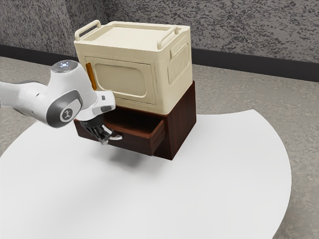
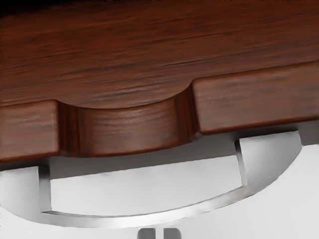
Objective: Push the drawer handle with one arm to close the drawer
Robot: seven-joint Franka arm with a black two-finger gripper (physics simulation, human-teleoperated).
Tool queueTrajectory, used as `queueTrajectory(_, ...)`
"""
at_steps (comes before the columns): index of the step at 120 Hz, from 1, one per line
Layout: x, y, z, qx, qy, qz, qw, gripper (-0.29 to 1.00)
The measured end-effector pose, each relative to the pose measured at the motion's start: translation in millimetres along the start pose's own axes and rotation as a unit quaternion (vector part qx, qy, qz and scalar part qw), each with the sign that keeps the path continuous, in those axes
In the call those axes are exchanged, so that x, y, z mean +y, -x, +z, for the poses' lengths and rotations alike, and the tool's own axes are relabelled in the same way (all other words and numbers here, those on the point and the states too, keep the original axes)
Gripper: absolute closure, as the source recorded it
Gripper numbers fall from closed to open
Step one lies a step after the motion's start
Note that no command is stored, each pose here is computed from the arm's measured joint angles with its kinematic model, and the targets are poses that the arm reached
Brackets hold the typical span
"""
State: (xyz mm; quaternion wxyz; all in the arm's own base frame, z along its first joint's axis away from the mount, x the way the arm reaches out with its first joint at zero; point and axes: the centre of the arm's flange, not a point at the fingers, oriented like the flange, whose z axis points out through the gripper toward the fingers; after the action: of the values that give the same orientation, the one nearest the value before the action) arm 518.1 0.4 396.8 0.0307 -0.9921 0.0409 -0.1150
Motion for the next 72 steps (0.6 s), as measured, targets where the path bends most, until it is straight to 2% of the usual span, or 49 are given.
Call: queueTrajectory(72,-3,-65,17,0.014,-0.002,-0.004,1.0,0.79)
